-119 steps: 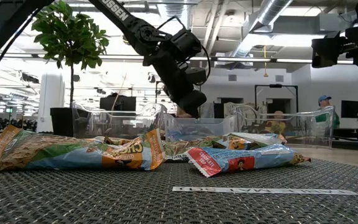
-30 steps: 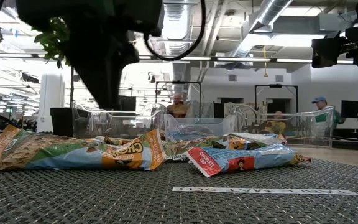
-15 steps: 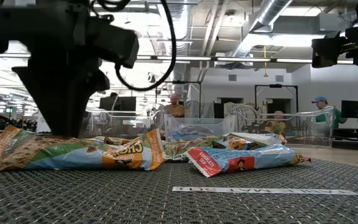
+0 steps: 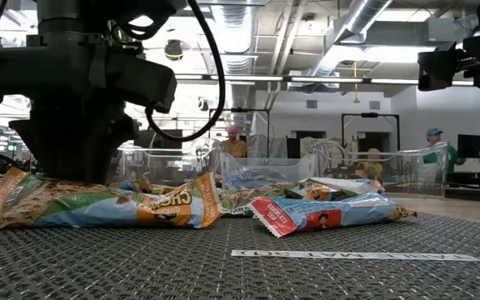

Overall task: Pick and place Granola Bars by type
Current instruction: Put the yellow granola bar into the left transparent bin

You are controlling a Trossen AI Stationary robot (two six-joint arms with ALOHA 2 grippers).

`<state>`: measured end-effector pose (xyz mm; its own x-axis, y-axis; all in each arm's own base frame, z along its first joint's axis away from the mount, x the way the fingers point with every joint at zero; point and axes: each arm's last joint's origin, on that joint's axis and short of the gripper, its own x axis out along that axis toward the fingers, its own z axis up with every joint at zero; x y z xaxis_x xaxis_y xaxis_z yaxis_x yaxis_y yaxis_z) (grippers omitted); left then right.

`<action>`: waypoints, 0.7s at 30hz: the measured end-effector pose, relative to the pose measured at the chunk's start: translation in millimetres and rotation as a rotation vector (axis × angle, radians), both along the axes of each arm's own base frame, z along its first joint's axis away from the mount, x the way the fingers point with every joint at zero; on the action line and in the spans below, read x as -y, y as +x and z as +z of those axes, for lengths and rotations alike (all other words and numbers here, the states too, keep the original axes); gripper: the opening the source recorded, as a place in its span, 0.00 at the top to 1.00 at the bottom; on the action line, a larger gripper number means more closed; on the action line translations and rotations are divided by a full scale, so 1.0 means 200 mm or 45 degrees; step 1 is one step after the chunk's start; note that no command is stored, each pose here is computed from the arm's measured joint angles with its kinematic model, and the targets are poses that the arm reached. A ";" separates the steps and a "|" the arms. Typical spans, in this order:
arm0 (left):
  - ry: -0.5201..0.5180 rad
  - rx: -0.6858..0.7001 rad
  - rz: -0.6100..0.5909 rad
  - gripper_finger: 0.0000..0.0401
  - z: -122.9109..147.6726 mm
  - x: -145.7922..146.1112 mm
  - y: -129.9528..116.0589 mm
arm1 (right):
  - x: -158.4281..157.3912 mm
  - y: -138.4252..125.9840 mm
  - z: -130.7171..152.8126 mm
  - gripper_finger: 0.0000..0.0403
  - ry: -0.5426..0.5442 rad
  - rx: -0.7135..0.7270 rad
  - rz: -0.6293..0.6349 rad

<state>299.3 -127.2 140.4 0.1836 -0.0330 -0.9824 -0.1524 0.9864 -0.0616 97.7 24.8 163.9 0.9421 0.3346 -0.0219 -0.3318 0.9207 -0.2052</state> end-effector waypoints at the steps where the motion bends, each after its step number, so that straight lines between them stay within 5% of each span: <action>1: -0.001 0.001 0.000 0.70 0.00 0.00 0.00 | 0.00 0.00 0.00 0.38 0.000 0.000 0.000; 13: 0.014 0.016 -0.021 0.91 0.02 0.00 -0.01 | 0.00 0.00 0.00 0.38 0.000 0.000 0.001; 21: 0.008 0.065 -0.050 0.93 0.10 -0.01 -0.03 | 0.00 0.00 0.00 0.38 0.000 0.000 0.000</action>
<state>293.9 -125.3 159.5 0.2319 -0.0351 -0.9721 -0.1107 0.9919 -0.0622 97.7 24.8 163.9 0.9421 0.3345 -0.0217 -0.3317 0.9208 -0.2053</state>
